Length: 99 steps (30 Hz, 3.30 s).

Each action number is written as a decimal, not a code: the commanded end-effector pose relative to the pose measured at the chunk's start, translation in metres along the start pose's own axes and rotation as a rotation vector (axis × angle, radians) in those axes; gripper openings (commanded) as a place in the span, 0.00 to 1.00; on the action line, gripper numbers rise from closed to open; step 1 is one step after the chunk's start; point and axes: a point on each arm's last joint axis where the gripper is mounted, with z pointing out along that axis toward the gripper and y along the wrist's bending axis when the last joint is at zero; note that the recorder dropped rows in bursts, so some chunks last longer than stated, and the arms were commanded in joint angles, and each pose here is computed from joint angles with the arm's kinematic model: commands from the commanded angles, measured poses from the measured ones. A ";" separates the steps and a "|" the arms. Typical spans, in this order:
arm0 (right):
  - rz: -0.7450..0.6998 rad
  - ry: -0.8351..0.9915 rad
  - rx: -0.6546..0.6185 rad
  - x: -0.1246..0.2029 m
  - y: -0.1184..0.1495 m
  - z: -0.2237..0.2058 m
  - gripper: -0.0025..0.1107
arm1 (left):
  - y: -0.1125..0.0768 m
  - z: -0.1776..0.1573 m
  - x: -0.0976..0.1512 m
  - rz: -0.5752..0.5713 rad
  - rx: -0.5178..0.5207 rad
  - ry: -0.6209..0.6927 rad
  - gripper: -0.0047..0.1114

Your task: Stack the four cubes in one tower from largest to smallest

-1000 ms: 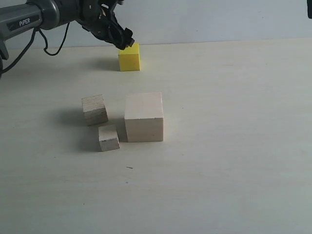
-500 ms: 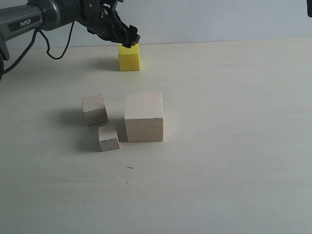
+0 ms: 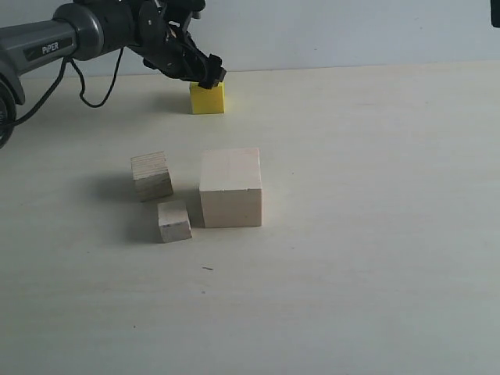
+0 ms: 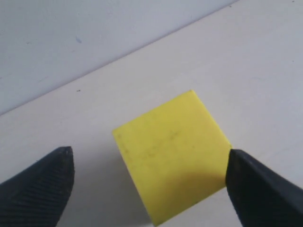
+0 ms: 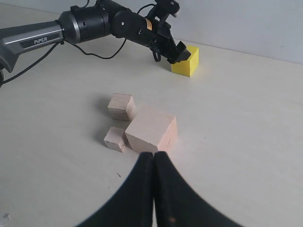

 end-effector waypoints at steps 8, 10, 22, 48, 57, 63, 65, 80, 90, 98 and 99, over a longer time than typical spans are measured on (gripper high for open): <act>-0.001 -0.014 0.000 0.000 0.000 0.000 0.02 | -0.001 -0.007 -0.007 -0.045 0.024 -0.022 0.66; -0.001 -0.013 0.001 0.000 0.000 0.000 0.02 | -0.001 -0.010 -0.010 -0.045 0.022 -0.031 0.67; -0.001 -0.015 0.000 -0.001 0.000 0.000 0.02 | 0.000 -0.020 -0.014 -0.044 0.024 -0.019 0.75; 0.005 -0.013 -0.006 0.000 0.000 0.000 0.02 | -0.007 -0.023 -0.010 0.128 0.155 0.029 0.75; 0.013 -0.010 -0.015 0.000 0.001 0.000 0.02 | -0.005 -0.034 -0.017 0.248 0.296 -0.056 0.75; 0.013 -0.013 -0.015 0.000 0.001 0.000 0.02 | 0.011 -0.033 -0.020 0.135 0.285 -0.127 0.75; 0.013 -0.018 -0.016 -0.001 0.001 0.000 0.02 | 0.012 -0.033 -0.023 0.108 0.284 -0.149 0.75; 0.034 -0.013 -0.020 0.000 0.002 0.000 0.02 | 0.008 -0.013 -0.008 0.077 0.303 -0.118 0.75; 0.036 -0.012 -0.020 0.000 0.002 0.000 0.02 | 0.009 0.007 0.006 0.046 0.282 -0.112 0.75; 0.036 -0.016 -0.021 -0.001 0.002 0.000 0.02 | 0.009 0.010 0.008 0.032 0.281 -0.117 0.75; 0.036 -0.016 -0.021 -0.001 0.002 0.000 0.02 | 0.009 0.010 0.008 0.032 0.281 -0.117 0.75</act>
